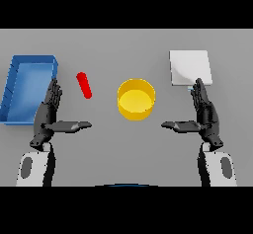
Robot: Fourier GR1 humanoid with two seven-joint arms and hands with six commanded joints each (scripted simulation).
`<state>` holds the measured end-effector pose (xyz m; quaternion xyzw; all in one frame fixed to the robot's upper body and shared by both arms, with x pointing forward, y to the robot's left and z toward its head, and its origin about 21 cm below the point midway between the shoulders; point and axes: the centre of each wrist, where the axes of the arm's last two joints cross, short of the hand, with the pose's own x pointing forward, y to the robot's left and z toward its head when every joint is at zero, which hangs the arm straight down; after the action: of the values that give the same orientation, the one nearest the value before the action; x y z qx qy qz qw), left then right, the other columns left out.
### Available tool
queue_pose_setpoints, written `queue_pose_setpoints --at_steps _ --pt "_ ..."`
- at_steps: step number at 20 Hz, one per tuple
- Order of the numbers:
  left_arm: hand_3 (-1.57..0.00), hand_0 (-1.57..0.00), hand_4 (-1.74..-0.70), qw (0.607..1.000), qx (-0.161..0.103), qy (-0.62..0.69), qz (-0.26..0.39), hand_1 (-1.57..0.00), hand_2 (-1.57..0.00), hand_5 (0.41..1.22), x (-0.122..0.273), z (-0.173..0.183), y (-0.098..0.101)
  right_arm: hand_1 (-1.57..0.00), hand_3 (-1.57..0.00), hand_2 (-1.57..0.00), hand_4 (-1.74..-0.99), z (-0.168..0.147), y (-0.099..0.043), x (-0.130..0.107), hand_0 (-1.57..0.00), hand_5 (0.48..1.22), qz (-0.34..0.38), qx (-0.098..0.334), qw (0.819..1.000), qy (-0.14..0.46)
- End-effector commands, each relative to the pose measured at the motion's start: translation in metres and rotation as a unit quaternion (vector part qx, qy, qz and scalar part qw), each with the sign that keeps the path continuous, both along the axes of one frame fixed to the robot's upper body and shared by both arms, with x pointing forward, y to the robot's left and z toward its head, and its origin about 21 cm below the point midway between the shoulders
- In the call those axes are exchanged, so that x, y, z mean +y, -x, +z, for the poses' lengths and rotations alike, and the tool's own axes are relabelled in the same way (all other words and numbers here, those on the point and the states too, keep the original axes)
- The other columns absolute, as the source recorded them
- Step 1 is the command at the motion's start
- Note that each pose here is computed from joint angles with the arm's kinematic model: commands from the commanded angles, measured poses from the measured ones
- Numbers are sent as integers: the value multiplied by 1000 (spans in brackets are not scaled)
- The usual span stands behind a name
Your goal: Pick up the red beaker and tilt it to pour out 1 green nut into yellow bowl. Pick up the yellow bowl and place it on the metallic measuring scale.
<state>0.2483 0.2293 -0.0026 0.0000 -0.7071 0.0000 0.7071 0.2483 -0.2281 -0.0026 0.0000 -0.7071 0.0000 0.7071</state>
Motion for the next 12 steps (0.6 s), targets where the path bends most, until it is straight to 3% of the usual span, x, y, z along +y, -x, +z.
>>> queue_pose_setpoints --at_steps 1,6,8,12 --pt "1 1 -1202 1000 -1 0 0 1 1 677 -1 0 1 1 1 1 -1177 0 0 0 1 572 -1 0 1000 0" --pt "1 1 -1202 1000 -4 1 0 1 1 677 -4 0 8 1 1 1 -1177 1 0 -3 1 572 -2 -2 1000 0" --pt "1 1 -1203 998 -27 -47 -25 1 1 677 0 10 19 1 1 1 -1178 5 6 -9 1 573 9 -22 996 91" --pt "1 1 -1197 996 -24 -73 -41 1 1 668 -3 18 29 1 1 1 -1194 10 13 -8 1 583 24 -33 992 122"
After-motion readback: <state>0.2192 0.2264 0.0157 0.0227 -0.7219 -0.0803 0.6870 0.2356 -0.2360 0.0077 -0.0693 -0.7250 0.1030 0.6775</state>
